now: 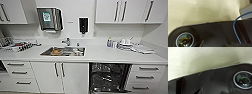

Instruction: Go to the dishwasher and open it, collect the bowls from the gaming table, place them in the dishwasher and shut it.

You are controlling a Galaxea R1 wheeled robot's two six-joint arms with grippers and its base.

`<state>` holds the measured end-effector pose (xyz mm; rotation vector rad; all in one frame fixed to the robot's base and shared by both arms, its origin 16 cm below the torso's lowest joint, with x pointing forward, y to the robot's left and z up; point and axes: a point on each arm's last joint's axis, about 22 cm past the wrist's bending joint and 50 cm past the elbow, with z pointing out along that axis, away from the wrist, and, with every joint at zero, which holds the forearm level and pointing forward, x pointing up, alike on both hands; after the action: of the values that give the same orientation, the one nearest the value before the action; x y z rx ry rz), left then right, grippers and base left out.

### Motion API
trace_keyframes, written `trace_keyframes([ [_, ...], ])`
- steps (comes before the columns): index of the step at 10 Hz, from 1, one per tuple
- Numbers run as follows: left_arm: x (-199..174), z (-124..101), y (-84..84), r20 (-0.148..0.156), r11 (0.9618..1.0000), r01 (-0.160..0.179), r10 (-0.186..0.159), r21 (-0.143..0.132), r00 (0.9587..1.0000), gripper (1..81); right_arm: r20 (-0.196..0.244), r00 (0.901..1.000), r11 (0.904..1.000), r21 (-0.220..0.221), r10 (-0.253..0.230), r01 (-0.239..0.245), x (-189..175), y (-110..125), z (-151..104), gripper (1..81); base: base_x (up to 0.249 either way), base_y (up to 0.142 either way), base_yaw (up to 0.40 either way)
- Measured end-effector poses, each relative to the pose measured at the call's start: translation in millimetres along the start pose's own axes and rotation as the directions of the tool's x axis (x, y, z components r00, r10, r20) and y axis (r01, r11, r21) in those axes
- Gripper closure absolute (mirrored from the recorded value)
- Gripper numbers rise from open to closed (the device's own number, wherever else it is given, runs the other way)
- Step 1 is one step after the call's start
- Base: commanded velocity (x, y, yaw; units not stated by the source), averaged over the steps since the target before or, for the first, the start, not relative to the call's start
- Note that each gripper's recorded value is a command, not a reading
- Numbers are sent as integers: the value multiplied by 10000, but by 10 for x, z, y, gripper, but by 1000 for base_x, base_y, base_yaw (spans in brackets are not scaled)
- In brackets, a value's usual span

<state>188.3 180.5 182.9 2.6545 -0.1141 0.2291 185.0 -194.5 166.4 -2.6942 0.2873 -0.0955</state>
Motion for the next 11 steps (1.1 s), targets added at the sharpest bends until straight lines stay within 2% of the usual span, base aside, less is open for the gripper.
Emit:
trace_keyframes([
  [2,-97,-122,143,212,9999,92,-93,45,9997,10,204,9997,9999,-55,95,-94,-124,-55,-186,10,0,0,0],
  [4,-212,-277,124,457,9991,139,-157,389,9988,10,394,9991,9998,-95,154,-150,-234,-113,-363,10,0,0,0],
  [6,-247,-382,244,580,9988,180,-207,458,9981,10,589,9982,9999,-77,81,-77,-353,-211,-511,10,0,0,0],
  [8,-232,-492,391,522,9992,163,-182,371,9985,10,547,9985,10000,58,-51,47,-378,-364,-623,10,0,0,0],
  [11,-113,-727,501,191,9992,-6,-2,407,9998,10,209,9995,9997,83,-225,223,-299,-460,-879,10,0,0,0],
])
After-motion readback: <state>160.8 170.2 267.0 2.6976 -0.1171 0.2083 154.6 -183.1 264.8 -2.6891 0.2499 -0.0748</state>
